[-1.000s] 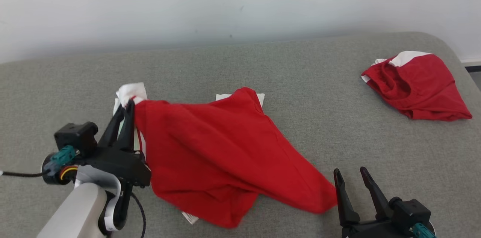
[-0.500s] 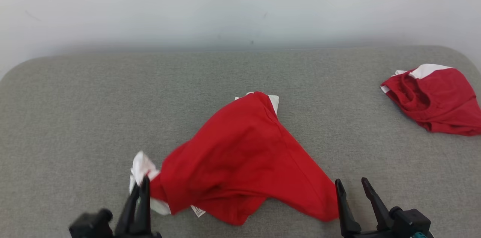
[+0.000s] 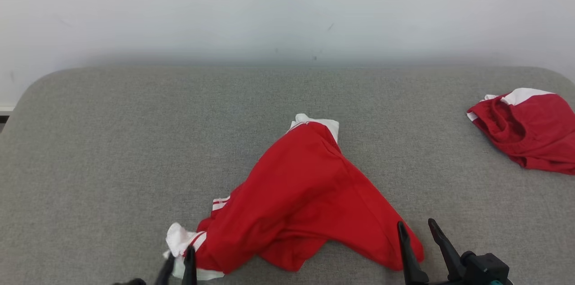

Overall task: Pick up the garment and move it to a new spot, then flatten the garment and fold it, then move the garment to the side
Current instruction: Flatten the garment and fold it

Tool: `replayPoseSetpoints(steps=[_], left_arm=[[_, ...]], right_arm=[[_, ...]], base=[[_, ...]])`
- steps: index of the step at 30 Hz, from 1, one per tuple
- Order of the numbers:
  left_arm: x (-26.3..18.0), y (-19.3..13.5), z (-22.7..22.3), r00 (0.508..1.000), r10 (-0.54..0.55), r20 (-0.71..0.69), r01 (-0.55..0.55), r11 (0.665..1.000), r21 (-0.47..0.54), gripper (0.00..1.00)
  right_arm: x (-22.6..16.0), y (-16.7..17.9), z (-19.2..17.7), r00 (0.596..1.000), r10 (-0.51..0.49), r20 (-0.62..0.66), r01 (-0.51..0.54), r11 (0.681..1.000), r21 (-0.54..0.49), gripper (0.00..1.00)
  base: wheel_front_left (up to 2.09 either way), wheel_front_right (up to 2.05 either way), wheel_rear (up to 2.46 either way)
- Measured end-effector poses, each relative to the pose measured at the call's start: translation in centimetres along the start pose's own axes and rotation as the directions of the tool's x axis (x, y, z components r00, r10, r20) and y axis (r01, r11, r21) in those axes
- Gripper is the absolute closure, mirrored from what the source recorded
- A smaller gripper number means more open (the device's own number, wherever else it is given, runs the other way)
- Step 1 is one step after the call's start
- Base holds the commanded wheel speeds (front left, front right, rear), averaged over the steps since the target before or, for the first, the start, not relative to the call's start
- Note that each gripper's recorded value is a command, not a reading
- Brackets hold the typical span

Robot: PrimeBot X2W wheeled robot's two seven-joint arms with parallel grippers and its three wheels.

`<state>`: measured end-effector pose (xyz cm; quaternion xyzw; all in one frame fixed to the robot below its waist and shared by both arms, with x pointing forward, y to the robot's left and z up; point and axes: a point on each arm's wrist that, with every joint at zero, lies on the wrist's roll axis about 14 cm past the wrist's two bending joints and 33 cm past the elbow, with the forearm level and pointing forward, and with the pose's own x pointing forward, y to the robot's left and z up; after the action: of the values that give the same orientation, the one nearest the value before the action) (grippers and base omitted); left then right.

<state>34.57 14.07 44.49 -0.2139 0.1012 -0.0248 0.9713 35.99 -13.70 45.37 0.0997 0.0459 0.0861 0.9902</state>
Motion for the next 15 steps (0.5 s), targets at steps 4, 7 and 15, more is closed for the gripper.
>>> replayPoseSetpoints(steps=[4,7,15], left_arm=[[0.4,0.0,2.6,0.996,-0.010,0.092,0.008,0.999,0.031,0.00],[0.6,0.2,4.6,0.987,-0.012,0.159,0.003,0.998,0.059,0.00],[0.7,1.0,7.2,0.970,-0.046,0.240,-0.016,0.968,0.249,0.00]], right_arm=[[-0.1,0.2,0.0,1.000,0.006,0.000,-0.006,1.000,-0.001,0.00],[-0.1,0.6,0.0,1.000,0.017,-0.001,-0.017,1.000,0.000,0.00],[-0.2,3.6,-1.1,0.994,0.104,-0.030,-0.103,0.994,0.021,0.00]], base=[[0.00,0.00,0.00],[0.00,0.00,0.00],[0.00,0.00,0.00]])
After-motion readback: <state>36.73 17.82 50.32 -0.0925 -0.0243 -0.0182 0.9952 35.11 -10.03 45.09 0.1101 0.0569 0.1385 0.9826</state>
